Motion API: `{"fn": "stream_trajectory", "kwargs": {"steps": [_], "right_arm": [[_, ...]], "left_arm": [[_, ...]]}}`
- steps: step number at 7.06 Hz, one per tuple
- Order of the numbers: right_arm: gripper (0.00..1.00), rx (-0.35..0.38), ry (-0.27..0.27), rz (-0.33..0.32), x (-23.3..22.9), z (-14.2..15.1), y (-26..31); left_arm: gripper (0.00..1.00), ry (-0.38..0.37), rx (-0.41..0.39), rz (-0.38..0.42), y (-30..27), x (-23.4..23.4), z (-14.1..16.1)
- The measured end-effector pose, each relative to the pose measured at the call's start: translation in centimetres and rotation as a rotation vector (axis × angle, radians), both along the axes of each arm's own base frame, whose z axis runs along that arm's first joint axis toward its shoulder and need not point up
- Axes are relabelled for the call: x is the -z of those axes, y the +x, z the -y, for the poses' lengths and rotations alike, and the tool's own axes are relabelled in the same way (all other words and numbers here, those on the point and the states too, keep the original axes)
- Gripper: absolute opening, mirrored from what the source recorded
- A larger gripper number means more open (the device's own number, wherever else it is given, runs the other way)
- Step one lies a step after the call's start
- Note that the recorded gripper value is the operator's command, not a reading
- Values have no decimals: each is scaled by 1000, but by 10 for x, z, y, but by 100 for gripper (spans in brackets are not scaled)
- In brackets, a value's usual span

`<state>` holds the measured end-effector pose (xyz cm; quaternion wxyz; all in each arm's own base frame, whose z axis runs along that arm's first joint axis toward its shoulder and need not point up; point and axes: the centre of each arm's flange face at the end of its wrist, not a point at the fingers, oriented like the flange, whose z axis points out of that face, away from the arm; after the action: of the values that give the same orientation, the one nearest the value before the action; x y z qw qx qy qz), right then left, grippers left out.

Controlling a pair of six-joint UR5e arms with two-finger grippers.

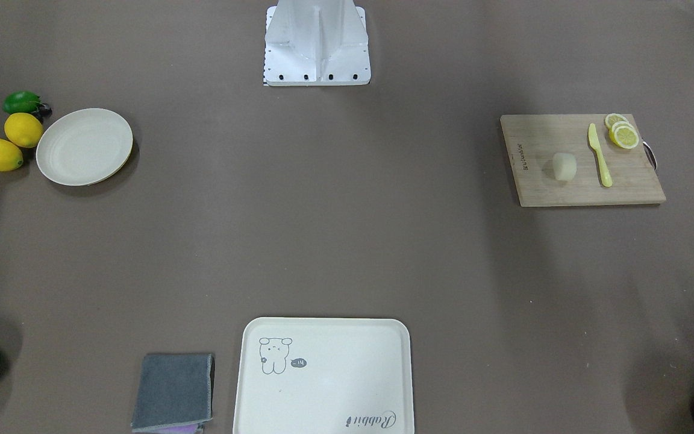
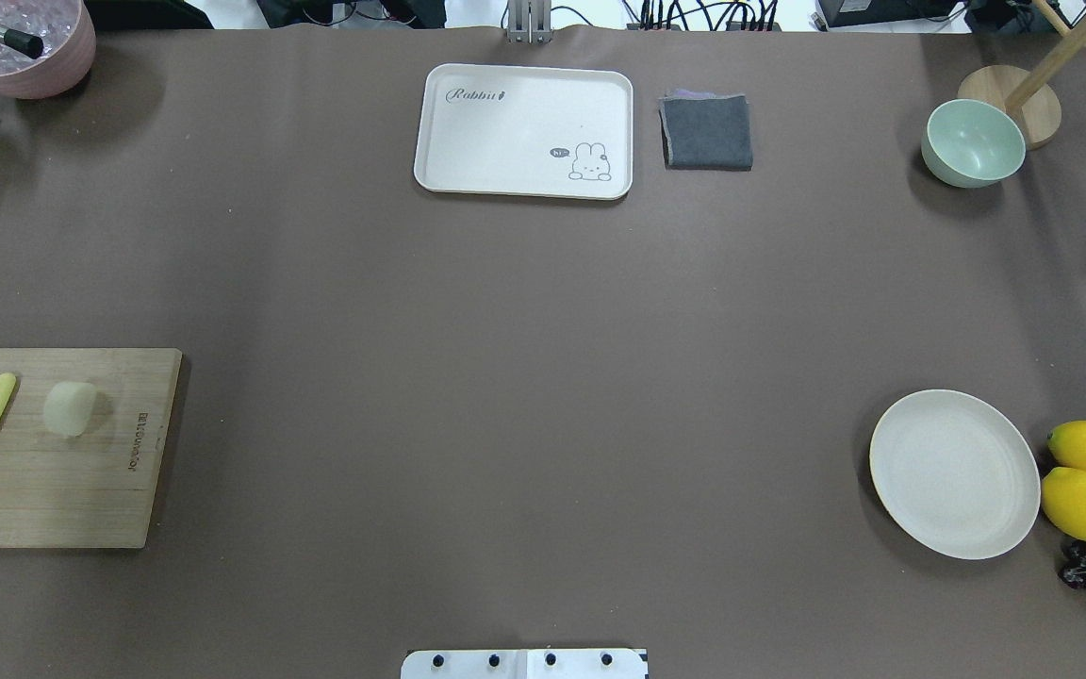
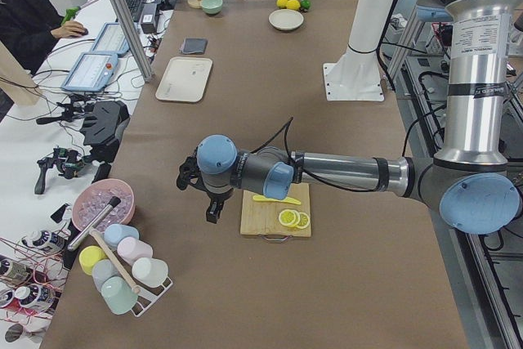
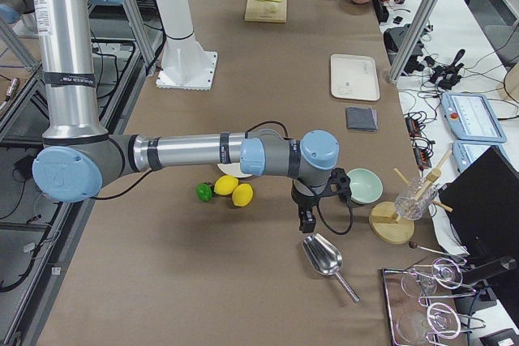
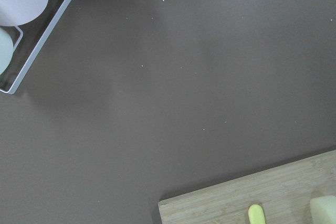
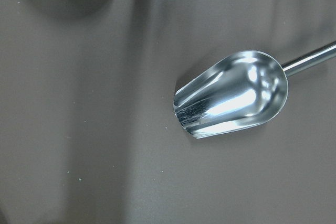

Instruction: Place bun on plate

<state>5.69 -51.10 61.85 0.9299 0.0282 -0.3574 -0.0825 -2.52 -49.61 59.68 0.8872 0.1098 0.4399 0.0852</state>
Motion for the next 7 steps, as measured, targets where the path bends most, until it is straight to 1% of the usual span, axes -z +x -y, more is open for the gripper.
{"fn": "stream_trajectory", "kwargs": {"steps": [7], "right_arm": [[100,2,4,-3,2,1,-3]], "left_arm": [[98,2,-1,-1,1,1,-5]]}}
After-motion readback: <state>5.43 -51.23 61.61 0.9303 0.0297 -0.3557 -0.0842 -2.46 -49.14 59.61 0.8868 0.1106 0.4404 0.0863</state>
